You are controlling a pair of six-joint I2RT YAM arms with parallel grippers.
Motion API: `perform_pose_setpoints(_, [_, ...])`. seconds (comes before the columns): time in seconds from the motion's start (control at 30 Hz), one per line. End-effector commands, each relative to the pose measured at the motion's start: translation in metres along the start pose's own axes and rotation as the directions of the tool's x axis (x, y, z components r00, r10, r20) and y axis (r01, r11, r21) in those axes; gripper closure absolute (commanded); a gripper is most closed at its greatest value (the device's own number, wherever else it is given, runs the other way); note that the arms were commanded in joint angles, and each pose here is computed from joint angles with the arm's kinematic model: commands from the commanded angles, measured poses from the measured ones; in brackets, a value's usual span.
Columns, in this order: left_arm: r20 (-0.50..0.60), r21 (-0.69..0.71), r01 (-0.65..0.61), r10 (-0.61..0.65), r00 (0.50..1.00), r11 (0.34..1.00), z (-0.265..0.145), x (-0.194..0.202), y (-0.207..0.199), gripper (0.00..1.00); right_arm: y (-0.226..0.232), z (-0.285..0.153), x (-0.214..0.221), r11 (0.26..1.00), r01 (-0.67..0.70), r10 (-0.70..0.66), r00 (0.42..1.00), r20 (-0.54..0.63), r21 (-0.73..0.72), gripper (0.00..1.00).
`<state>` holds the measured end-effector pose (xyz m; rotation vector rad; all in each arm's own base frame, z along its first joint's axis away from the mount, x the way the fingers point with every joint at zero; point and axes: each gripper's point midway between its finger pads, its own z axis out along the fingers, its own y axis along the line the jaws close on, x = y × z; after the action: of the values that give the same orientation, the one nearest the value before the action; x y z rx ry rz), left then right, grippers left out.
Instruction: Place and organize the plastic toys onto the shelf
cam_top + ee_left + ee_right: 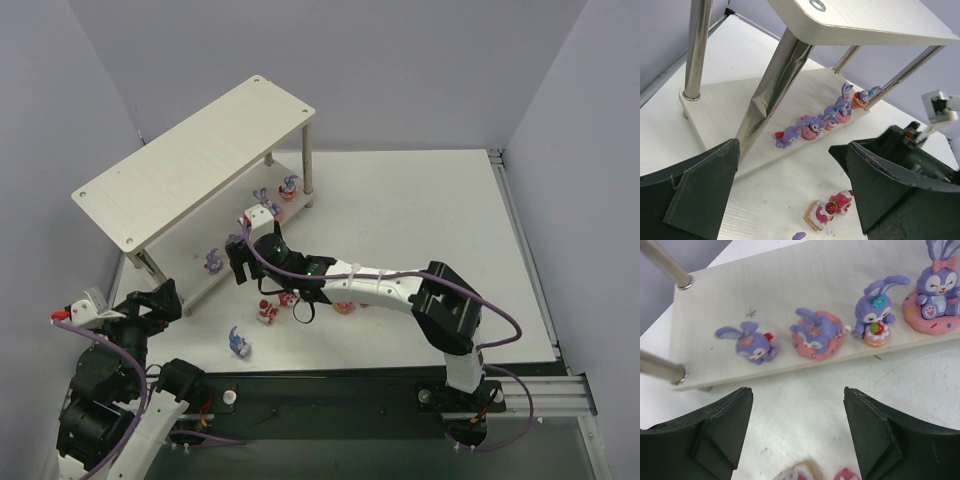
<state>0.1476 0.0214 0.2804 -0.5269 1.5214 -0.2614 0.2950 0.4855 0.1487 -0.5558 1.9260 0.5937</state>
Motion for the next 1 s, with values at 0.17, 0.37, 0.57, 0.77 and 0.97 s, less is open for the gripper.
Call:
perform_pose_setpoints(0.17, [0.013, 0.035, 0.026, -0.026, 1.0, 0.999, -0.004, -0.005, -0.005, 0.03, 0.063, -0.091, 0.018, 0.939, 0.127, -0.137, 0.99, -0.011, -0.319, 0.16])
perform_pose_setpoints(0.37, [0.006, 0.047, 0.024, -0.024, 1.0, 0.999, -0.004, -0.003, -0.007, 0.02, 0.098, -0.117, 0.075, 0.805, 0.161, -0.244, 0.967, -0.071, -0.571, 0.14])
perform_pose_setpoints(0.57, [0.005, 0.044, 0.022, -0.023, 1.0, 0.999, -0.004, -0.003, -0.007, 0.03, 0.115, -0.114, 0.105, 0.76, 0.122, -0.249, 0.962, -0.112, -0.638, 0.14])
perform_pose_setpoints(0.77, [0.005, 0.041, 0.022, -0.022, 1.0, 0.999, -0.003, -0.003, -0.007, 0.03, 0.122, -0.106, 0.128, 0.756, 0.109, -0.262, 0.954, -0.146, -0.646, 0.15])
perform_pose_setpoints(0.97, [0.005, 0.039, 0.019, -0.019, 1.0, 0.999, -0.003, -0.003, -0.006, 0.03, 0.12, -0.088, 0.145, 0.782, 0.103, -0.258, 0.951, -0.17, -0.614, 0.15])
